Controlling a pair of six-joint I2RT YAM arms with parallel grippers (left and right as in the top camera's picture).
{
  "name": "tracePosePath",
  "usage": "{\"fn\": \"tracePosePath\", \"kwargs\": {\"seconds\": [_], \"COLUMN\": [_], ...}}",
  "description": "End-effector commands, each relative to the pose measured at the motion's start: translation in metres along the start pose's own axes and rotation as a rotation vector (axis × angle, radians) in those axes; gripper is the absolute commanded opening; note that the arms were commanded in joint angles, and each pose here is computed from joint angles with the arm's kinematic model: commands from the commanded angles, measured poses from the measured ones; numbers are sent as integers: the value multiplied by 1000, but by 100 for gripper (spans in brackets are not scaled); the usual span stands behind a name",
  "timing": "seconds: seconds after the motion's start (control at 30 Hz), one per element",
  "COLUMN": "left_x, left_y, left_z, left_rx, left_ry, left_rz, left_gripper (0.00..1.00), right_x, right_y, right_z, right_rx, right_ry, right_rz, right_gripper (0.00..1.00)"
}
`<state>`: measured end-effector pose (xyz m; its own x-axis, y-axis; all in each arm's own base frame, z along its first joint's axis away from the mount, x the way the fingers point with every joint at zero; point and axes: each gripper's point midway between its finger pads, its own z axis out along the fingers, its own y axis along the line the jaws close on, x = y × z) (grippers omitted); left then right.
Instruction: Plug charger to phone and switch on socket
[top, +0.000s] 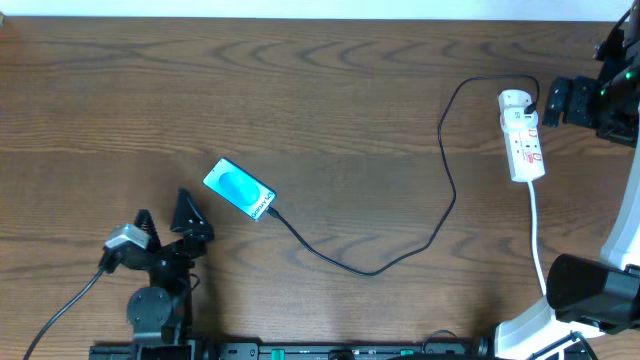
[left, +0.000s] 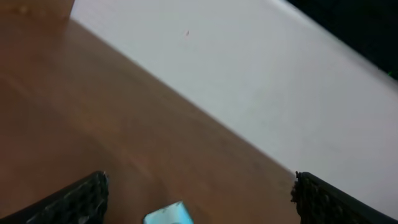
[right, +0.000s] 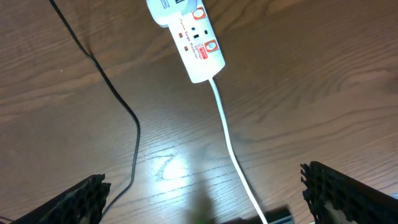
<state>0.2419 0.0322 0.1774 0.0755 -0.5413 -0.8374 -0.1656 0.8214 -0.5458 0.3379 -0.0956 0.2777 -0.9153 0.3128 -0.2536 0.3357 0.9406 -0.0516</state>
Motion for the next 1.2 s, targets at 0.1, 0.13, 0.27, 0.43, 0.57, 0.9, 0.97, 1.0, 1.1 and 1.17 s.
{"fn": "tracePosePath", "kwargs": {"seconds": [0.1,0.13,0.27,0.43,0.57,0.9,0.97,1.0,1.1,1.17], "left_x": [32,32,34,34,35,35,35,35,35,35], "left_y": [22,22,20,19,20,20,20,20,20,20], "left_z": [0,0,0,0,1,1,1,1,1,1], "left_rx": [-69,-69,-52,-49,-51,-51,-51,-51,-51,-51], "left_ry": [97,98,111,110,113,113,113,113,113,113], "left_rz": [38,40,56,62,62,62,62,63,62,62], "left_gripper": [95,95,95,95,95,95,95,95,95,95], "right_x": [1,1,1,1,1,1,1,1,1,1], "right_y": [-1,-1,-1,-1,-1,-1,-1,-1,-1,-1], "right_z": [-10,-10,-10,-10,-10,-10,-10,-10,-10,-10], "right_rx": [4,4,4,4,4,4,4,4,4,4], "right_ry": [-30,-30,-30,-30,-30,-30,-30,-30,-30,-30], "right_rz": [10,10,10,10,10,10,10,10,11,10], "right_gripper": [99,99,99,99,99,99,99,99,99,99]}}
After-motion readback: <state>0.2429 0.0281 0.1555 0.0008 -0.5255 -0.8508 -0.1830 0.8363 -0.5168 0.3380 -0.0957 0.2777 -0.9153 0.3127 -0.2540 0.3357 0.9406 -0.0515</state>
